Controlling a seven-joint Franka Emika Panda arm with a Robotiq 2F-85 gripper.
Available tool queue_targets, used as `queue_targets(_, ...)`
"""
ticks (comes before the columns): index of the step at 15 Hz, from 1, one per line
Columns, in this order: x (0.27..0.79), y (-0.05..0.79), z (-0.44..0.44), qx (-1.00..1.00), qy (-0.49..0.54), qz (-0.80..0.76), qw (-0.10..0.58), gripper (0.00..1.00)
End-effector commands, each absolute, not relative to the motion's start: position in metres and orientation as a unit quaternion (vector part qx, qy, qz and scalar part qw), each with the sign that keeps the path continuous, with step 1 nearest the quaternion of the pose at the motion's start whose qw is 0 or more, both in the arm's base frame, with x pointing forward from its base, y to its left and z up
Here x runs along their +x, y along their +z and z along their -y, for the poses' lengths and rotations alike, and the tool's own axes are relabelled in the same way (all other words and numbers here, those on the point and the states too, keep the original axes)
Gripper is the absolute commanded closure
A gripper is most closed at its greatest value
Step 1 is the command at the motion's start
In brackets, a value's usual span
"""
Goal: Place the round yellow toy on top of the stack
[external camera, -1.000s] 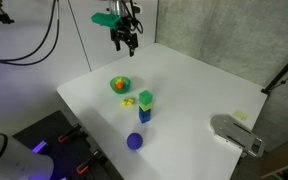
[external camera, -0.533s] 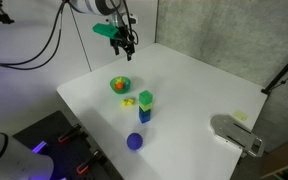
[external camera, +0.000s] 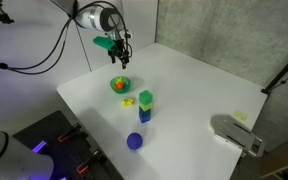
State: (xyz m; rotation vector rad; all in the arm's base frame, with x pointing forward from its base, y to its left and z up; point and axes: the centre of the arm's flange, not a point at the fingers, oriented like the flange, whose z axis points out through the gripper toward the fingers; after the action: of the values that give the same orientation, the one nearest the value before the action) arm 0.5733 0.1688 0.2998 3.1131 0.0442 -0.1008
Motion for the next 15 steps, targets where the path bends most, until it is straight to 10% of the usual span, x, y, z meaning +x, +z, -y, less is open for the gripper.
queue_targets(1,0.598,0.272,-0.189,0.999,-0.039,-0.013,0.019,0.00)
queue_targets(15,0.644,0.177,-0.205,0.995,-0.064,-0.072,-0.001,0.00)
